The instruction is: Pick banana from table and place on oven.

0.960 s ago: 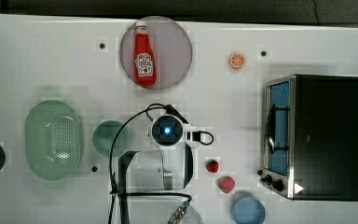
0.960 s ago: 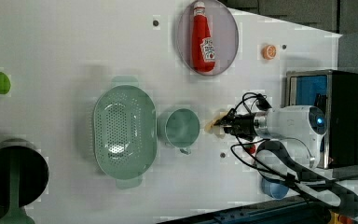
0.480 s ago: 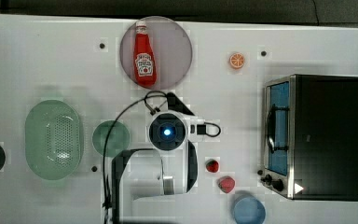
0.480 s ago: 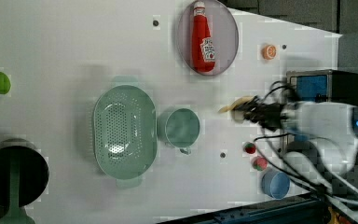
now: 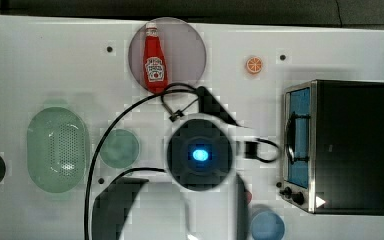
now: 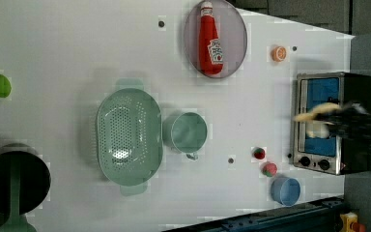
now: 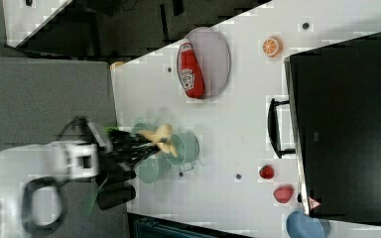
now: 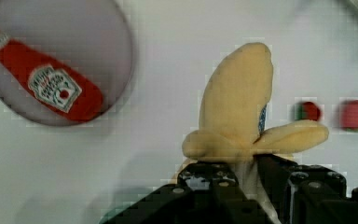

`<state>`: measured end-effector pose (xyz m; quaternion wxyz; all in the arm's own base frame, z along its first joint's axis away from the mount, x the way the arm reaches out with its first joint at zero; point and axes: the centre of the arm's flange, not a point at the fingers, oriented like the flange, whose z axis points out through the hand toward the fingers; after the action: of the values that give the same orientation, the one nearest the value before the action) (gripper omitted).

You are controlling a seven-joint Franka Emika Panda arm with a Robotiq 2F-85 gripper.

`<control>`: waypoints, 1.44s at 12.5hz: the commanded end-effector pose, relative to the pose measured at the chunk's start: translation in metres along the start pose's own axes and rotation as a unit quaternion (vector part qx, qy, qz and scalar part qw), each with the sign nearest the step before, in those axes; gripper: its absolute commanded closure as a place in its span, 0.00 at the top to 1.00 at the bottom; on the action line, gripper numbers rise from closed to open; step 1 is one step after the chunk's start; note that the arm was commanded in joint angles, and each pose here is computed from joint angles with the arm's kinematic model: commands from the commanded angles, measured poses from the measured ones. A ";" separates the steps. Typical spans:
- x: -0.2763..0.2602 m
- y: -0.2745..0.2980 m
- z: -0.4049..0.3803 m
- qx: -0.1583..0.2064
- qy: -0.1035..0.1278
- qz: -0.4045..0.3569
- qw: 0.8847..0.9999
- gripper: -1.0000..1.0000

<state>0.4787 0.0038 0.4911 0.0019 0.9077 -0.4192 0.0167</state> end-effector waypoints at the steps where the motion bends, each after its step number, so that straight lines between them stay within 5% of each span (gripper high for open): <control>1: 0.034 0.023 -0.051 0.001 -0.006 0.049 0.999 0.25; 5: 0.098 0.077 -0.072 0.018 -0.002 0.014 1.000 0.25; 9: 0.162 0.149 -0.032 0.007 -0.026 -0.022 0.999 0.25; 14: 0.243 0.226 0.029 -0.014 0.036 -0.123 0.992 0.25; 18: 0.272 0.258 0.077 -0.060 0.043 -0.177 0.981 0.25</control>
<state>0.4428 -0.3960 0.3971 0.0816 0.9382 -0.3361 0.0096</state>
